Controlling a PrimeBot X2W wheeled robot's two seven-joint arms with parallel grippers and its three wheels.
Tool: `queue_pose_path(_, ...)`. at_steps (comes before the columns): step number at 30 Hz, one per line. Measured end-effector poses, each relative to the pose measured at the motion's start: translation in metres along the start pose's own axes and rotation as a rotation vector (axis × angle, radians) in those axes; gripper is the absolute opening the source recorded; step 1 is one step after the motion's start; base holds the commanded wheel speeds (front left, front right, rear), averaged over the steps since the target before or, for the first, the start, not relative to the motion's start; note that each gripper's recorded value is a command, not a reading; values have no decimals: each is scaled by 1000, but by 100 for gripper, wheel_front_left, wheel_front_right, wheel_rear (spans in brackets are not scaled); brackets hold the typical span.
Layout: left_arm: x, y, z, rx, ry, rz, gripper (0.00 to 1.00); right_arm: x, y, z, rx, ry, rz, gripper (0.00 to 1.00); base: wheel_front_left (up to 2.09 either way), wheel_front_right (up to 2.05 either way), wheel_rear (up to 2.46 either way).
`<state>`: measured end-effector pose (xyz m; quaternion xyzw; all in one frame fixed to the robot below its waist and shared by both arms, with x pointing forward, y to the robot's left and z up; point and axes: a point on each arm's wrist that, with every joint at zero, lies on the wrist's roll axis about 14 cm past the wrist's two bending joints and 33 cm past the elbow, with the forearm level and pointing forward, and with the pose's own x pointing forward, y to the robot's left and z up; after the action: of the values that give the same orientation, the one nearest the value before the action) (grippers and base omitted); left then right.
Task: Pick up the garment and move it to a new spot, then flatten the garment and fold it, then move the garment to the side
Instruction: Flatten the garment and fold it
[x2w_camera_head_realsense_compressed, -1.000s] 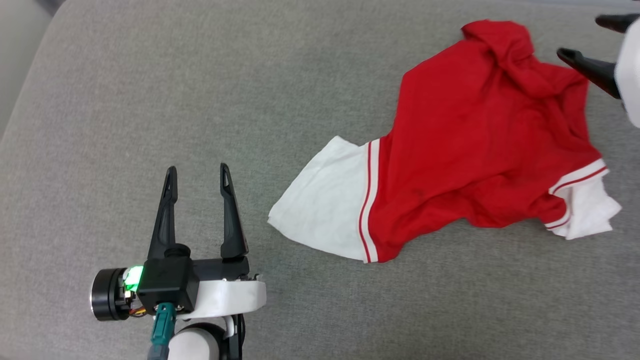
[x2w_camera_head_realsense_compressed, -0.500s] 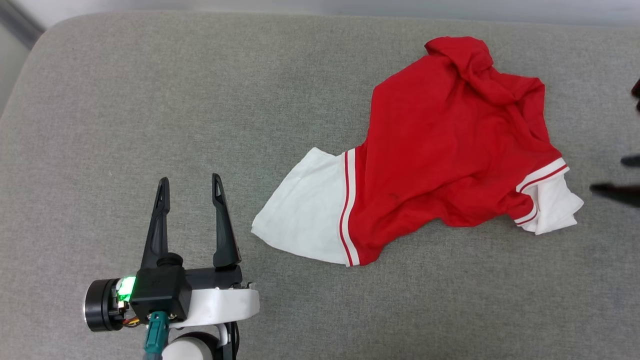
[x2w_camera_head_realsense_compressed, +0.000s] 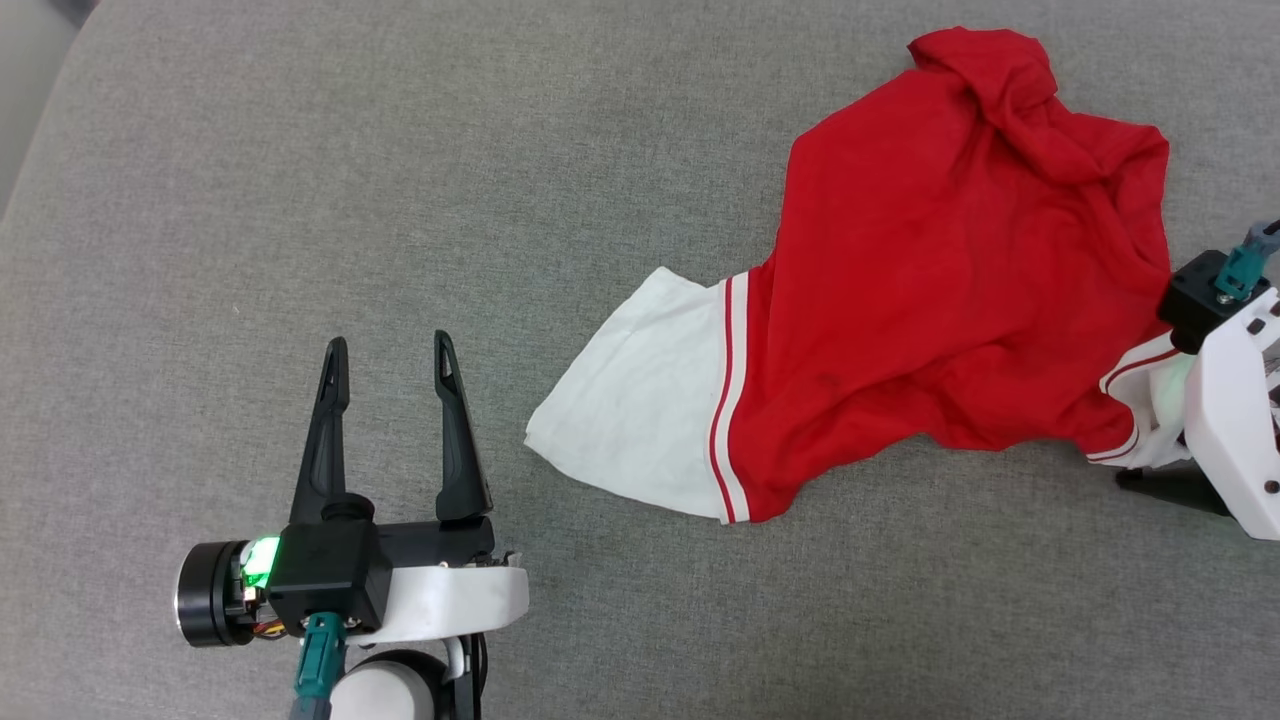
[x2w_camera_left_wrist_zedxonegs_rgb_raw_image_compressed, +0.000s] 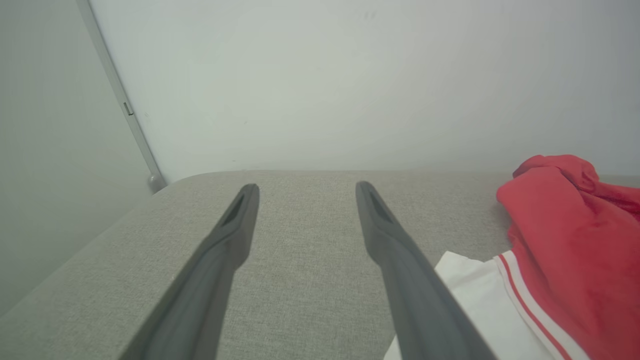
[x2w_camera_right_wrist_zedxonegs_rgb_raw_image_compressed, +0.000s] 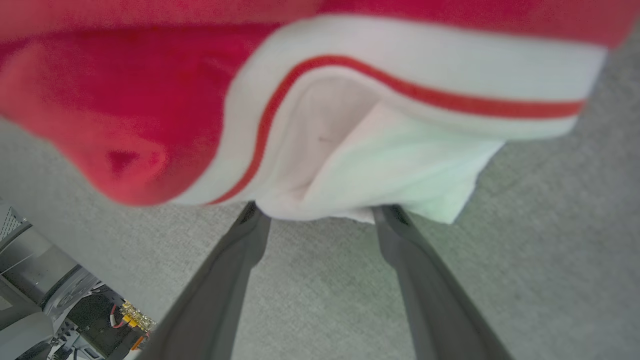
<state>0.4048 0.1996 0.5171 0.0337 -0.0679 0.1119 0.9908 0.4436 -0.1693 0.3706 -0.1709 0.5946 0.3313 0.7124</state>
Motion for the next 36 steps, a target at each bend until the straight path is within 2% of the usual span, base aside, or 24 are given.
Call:
queue_pose_path(4, 0, 2, -4, 6, 11, 5, 100, 11, -4, 4, -3, -23, -14, 100, 0, 0, 0)
queue_pose_path(5, 0, 1, -4, 6, 12, 5, 100, 11, -4, 5, -5, -35, -20, 30, 0, 0, 0)
queue_pose_path(6, 0, 2, -4, 6, 11, 5, 100, 11, -5, 6, -10, -46, -27, 0, 0, 0, 0)
queue_pose_path(10, -2, 0, 1, -1, 0, -5, 100, 1, -4, 12, 4, -114, -45, 0, 0, 0, 0)
queue_pose_path(13, -6, -3, 7, -6, -13, -18, 100, -12, 10, 14, 1, -159, -25, 0, 0, 0, 0)
queue_pose_path(19, -14, -8, 22, -27, -48, -40, 100, -62, 27, 11, -10, -269, -14, 0, 0, 0, 0)
queue_pose_path(22, -20, -10, 26, -34, -54, -52, 100, -80, 38, -7, -1, -279, 2, 0, 0, 0, 0)
queue_pose_path(28, -24, -13, 31, -35, -67, -74, 100, -93, 43, -67, 110, -220, 26, 0, 0, 0, 0)
queue_pose_path(31, -25, -10, 28, -29, -60, -72, 100, -85, 35, -97, 154, -159, 5, 0, 0, 0, 0)
queue_pose_path(36, -27, -10, 23, -26, -44, -75, 100, -58, 17, -132, 291, -84, -15, 0, 0, 0, 0)
